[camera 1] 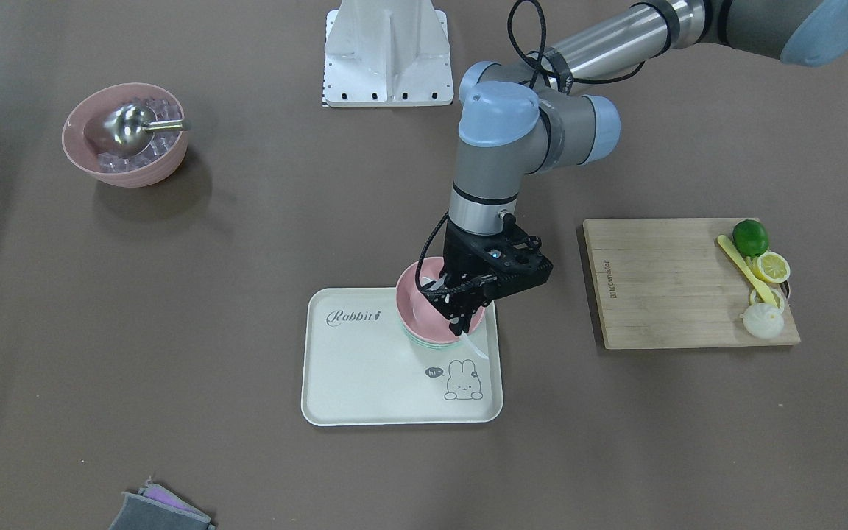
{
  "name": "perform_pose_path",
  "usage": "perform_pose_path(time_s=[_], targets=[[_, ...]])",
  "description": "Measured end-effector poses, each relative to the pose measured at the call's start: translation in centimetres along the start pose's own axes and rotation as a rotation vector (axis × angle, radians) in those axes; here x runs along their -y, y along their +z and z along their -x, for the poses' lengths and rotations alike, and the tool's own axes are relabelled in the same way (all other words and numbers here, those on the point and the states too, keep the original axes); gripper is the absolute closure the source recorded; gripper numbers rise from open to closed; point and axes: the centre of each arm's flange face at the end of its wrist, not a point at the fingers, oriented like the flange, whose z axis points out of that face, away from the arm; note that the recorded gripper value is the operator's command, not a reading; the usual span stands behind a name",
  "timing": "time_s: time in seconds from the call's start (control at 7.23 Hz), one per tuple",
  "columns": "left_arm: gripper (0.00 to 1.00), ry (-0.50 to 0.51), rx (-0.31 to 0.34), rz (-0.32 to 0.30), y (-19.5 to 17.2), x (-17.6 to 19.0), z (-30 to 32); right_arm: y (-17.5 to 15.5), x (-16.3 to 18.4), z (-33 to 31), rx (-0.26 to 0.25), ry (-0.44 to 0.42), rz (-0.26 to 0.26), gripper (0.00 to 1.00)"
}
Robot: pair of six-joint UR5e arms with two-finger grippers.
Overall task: Stack pink bowl on green and place spoon
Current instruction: 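Lift the white spoon with the left gripper and carry it over the stacked bowls, then lower the spoon into the pink bowl and open the left gripper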
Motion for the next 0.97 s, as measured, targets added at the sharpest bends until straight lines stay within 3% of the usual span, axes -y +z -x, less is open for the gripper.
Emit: perform_pose_path(time_s=[0.14, 0.28, 0.42, 0.69, 0.83, 0.97], targets=[[0.82, 0.009, -0.003, -0.001, 0.1, -1.0, -0.1, 0.0, 0.0, 0.0, 0.001, 0.000, 0.000, 0.00], [0.56, 0.014, -0.008, -0.002, 0.0, -1.5, -0.2, -0.1, 0.1, 0.1, 0.002, 0.000, -0.001, 0.00], [0.41, 0.018, -0.024, -0.007, 0.0, -1.7, -0.1, -0.1, 0.1, 0.1, 0.002, 0.000, -0.001, 0.00], [0.24, 0.021, -0.112, -0.023, 0.2, -1.5, 1.2, -0.1, 0.1, 0.1, 0.003, 0.001, -0.002, 0.00], [0.02, 0.022, -0.157, -0.025, 0.3, -1.4, 2.1, -0.2, 0.1, 0.1, 0.003, 0.000, -0.003, 0.00], [0.01, 0.039, -0.177, -0.028, 0.3, -1.4, 2.6, -0.2, 0.2, 0.1, 0.003, -0.001, -0.004, 0.00]])
